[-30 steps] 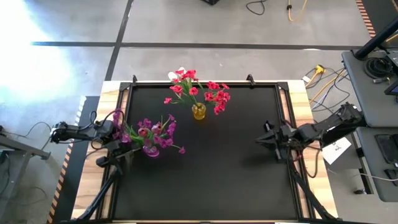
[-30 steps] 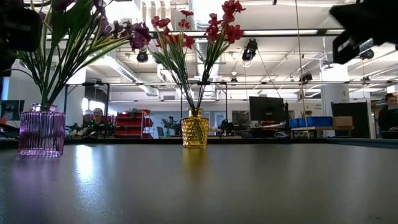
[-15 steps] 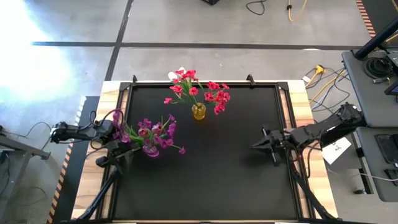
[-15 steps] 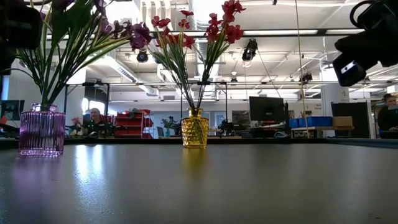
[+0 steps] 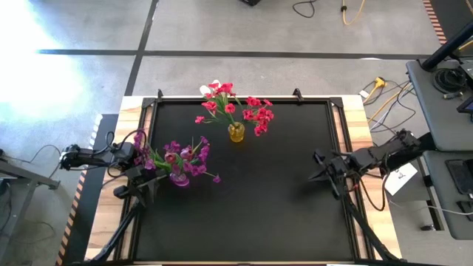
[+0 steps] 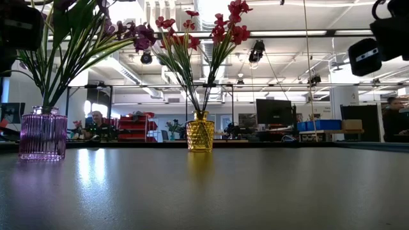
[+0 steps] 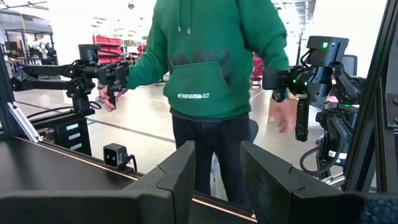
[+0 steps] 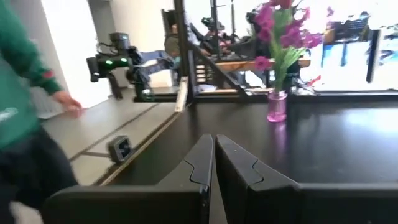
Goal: Sort flowers into vase by color
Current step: Return to Home Position
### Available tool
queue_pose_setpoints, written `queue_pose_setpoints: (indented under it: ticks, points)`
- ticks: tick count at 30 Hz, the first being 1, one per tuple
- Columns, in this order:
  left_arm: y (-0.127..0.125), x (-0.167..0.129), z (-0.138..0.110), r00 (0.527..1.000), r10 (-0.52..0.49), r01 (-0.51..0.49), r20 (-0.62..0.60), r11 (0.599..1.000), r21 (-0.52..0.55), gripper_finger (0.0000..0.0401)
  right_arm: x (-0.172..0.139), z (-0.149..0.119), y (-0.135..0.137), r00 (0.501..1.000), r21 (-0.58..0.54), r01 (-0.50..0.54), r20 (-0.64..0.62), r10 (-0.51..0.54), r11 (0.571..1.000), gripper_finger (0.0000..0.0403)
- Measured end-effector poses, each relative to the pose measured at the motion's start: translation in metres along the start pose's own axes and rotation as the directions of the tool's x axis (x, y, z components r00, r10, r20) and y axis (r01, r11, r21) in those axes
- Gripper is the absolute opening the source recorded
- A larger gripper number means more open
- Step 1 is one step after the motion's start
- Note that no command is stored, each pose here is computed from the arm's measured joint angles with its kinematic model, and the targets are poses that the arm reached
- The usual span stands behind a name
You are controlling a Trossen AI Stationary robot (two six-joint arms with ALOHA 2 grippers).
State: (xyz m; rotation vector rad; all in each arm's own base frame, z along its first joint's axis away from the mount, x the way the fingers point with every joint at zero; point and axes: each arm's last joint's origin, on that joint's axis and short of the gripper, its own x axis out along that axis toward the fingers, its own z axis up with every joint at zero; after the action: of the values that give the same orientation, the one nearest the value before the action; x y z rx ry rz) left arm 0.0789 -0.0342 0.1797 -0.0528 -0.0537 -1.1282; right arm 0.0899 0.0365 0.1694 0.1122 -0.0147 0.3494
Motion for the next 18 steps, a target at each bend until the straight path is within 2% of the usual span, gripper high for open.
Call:
queue_pose_setpoints:
  ticks: [8,12,15,18]
  points:
    - [0.0,0.0,0.0,1.0,0.0,0.0,-0.002,1.0,-0.002,0.0114,0.0,0.0,-0.007,0.999,-0.05,0.051,0.0,-0.052,0.997,0.0013]
    - [0.0,0.0,0.0,1.0,0.0,0.0,-0.002,1.0,-0.004,0.0114,-0.001,0.002,-0.017,0.983,-0.101,0.181,0.019,-0.18,0.978,0.0013]
    - [0.0,0.0,0.0,1.0,0.001,-0.001,-0.002,1.0,-0.004,0.0114,-0.003,0.004,-0.026,0.957,-0.105,0.291,0.043,-0.288,0.951,0.0013]
    - [0.0,0.0,0.0,1.0,0.0,0.0,-0.002,1.0,-0.004,0.0114,-0.004,0.004,-0.032,0.935,-0.165,0.355,0.041,-0.353,0.92,0.0013]
